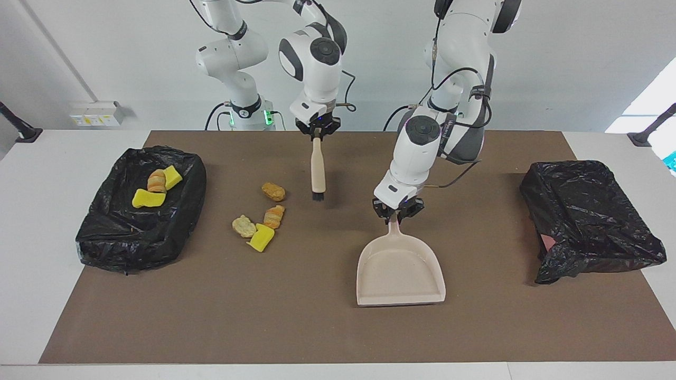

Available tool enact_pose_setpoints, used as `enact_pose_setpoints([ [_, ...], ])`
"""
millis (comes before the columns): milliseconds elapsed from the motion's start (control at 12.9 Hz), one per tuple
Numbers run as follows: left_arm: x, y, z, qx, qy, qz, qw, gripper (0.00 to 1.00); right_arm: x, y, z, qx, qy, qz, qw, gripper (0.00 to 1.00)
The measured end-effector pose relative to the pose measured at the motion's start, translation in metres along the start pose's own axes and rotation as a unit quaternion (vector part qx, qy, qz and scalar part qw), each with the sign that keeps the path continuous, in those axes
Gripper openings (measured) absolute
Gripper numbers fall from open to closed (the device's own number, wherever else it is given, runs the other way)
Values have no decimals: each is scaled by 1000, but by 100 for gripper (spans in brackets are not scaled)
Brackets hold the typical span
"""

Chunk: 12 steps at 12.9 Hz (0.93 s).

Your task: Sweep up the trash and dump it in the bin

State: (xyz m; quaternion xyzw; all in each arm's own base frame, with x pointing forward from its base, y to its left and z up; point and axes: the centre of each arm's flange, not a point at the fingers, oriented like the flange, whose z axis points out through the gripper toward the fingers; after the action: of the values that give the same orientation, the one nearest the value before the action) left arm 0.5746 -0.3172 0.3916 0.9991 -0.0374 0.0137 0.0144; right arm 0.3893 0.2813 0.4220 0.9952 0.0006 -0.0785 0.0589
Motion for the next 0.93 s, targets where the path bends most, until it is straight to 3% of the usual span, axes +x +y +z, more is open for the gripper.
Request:
enact_pose_setpoints([
  [233, 0, -18, -27, 12, -24, 56, 998, 31, 46, 79, 2, -35, 14, 2, 999, 26],
  [621, -15, -38, -61, 19, -58, 171, 983, 31, 103, 210, 32, -105, 9, -82, 991, 26],
  [776, -16, -37, -60, 16, -62, 228, 972, 31, 123, 239, 56, -114, 8, -104, 988, 26],
  [932, -20, -36, -55, 11, -70, 305, 950, 31, 130, 249, 75, -105, -9, -112, 988, 26],
])
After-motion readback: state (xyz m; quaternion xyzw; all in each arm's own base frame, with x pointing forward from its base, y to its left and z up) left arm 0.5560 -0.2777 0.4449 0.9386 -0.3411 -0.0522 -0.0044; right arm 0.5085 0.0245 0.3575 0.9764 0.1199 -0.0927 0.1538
